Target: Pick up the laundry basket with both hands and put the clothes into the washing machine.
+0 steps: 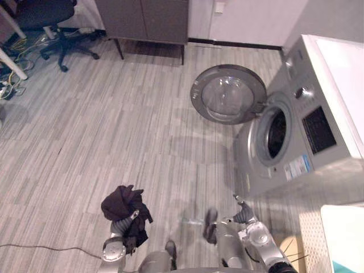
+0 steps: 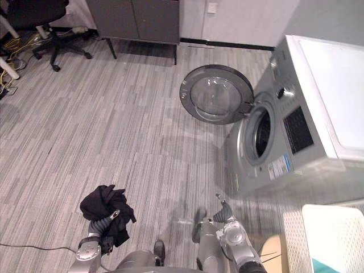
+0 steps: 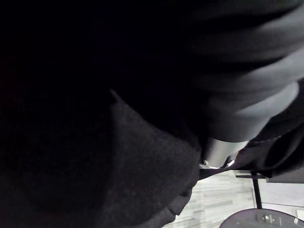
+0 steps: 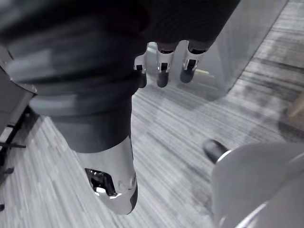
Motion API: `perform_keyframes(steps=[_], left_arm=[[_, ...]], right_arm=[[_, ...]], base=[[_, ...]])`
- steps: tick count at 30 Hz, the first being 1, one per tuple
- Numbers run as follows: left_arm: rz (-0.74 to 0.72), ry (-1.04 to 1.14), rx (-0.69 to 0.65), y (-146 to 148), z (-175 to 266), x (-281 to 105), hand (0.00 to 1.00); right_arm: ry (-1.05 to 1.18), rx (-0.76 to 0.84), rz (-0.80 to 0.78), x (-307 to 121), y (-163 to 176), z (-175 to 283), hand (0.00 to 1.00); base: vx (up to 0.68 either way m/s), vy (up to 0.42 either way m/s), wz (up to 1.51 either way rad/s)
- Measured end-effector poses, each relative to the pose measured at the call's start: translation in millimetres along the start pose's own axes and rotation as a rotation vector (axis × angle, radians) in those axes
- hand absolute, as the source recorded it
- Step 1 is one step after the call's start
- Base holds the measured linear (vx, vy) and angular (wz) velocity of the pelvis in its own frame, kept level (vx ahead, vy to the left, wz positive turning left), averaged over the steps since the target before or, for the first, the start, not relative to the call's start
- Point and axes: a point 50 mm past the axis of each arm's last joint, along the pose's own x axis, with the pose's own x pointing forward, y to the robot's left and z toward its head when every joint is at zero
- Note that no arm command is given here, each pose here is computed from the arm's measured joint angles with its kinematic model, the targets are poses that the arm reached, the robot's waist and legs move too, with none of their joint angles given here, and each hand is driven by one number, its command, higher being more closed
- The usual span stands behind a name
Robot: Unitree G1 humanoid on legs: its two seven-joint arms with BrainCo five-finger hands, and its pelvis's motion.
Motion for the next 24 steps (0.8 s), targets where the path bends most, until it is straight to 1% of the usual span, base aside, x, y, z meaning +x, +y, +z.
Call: perform_keyframes(steps=[1, 2, 4, 6, 9, 11, 13, 19, 21, 24], left_arm=[[-0.009, 0.001, 0.004, -2.0, -0.4, -0.4, 1.00], [-0.039, 0.002, 0.005, -11.8, -0.4, -1.6, 1.00], [-0.087, 0.003, 0.029, -21.3, -0.8, -1.6, 1.00], [-0.101, 0.015, 0.023, -27.4, -2.4, -2.2, 1.00], [-0.115, 0.059, -0.006, -31.4, -16.2, -12.1, 1.00], [-0.122, 0.059, -0.007, -33.5, -16.1, -12.9, 1.00], [-0.130, 0.041, -0.016, -37.3, -10.6, -11.6, 1.00], [-0.141, 0.005, -0.040, -45.8, -1.0, -11.2, 1.00], [-0.152, 0.020, -0.050, -50.5, -4.7, -14.6, 1.00], [-0.153, 0.009, -0.002, -43.3, -0.4, -6.8, 1.00]], right_arm=[[0.003, 0.000, -0.002, -0.9, -0.6, -1.3, 0.00], [0.016, -0.003, -0.009, -3.2, -3.5, -6.4, 0.00], [0.007, 0.012, -0.022, -3.8, -6.0, -4.8, 0.00], [-0.004, 0.024, -0.017, -4.8, -2.6, -2.2, 0.00], [-0.068, 0.071, -0.021, -9.2, 5.1, 12.0, 0.00], [-0.106, 0.114, -0.035, -9.2, 5.5, 21.9, 0.00], [-0.093, 0.119, -0.034, -11.2, 6.4, 17.9, 0.00], [-0.056, 0.124, -0.072, -13.3, 1.2, 8.3, 0.00], [-0.025, 0.119, -0.085, -16.4, -2.5, -1.3, 0.00], [0.018, 0.151, -0.080, -19.6, 8.5, -8.0, 0.00]], base=[[0.53, -0.259, 0.70], [0.44, -0.225, 0.48], [0.60, -0.280, 0.46], [0.56, -0.313, 0.12], [0.66, -0.284, -0.72], [0.44, -0.145, -0.98], [0.41, -0.073, -0.94], [0.35, 0.104, -1.37], [0.34, 0.354, -1.53], [0.20, 0.302, -1.12]])
